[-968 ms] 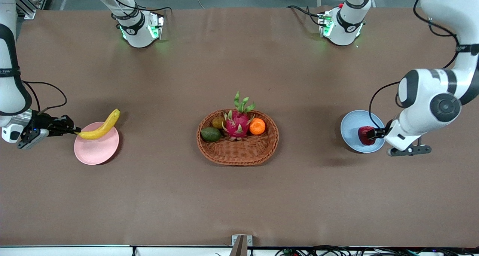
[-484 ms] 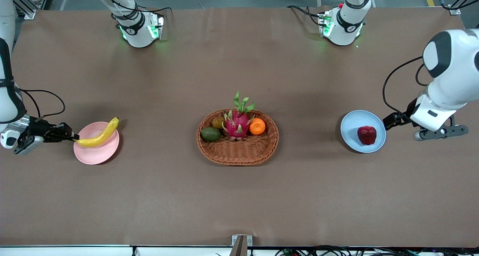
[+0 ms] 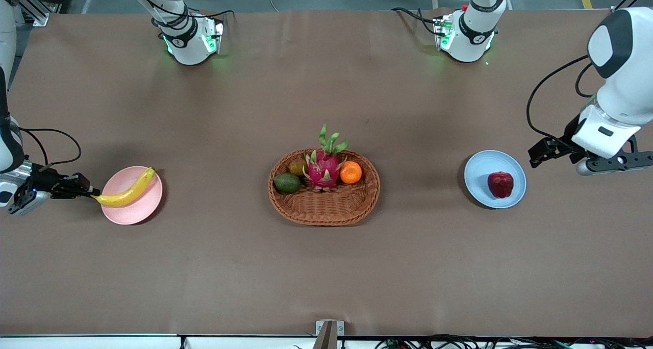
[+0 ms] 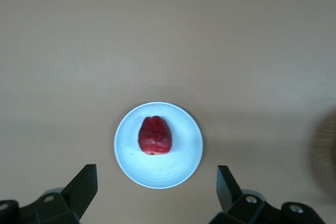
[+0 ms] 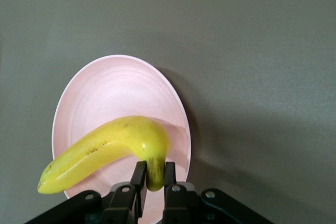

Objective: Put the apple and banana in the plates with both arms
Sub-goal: 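Open both grippers and draw them back from the plates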

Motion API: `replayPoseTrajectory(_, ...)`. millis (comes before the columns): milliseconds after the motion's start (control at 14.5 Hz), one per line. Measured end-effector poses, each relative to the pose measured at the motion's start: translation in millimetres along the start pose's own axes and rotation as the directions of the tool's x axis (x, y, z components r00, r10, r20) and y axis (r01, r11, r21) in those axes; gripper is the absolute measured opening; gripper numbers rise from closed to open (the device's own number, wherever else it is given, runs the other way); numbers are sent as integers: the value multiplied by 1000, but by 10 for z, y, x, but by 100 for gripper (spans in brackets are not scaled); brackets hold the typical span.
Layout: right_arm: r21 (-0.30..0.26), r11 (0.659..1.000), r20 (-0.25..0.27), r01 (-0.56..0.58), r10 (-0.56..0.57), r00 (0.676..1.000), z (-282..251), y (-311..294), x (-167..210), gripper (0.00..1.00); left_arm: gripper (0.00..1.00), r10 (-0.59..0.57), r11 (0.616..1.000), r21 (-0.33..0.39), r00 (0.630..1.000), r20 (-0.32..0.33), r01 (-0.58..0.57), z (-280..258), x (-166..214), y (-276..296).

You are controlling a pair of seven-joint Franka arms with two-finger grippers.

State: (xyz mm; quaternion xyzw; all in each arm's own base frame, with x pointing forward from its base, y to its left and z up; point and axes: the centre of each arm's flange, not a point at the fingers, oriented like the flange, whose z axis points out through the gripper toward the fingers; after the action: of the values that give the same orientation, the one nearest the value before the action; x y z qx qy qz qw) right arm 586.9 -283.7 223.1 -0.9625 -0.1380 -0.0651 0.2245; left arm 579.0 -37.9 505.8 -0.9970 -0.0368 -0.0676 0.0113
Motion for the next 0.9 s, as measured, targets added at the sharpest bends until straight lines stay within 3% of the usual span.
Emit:
replayPoseTrajectory(138,-4,1000,-6,5,-5,1000,-22,3,40,25,100,6,1000,-6,1000,-21,-6,-109,37,53)
replayPoseTrajectory(553,-24,999,-36,34,-35,999,-188,-28,236,85,100,-30,999,-41,999,-12,30,-611,166,-35)
replayPoseTrajectory(691,-28,998,-47,61,-62,997,-275,-97,381,100,100,-40,998,-44,999,-20,39,-794,203,-88)
replayPoseTrajectory(899,-52,991,-52,120,-123,991,-487,-367,706,100,100,-48,997,-64,997,-61,44,-1044,256,-94)
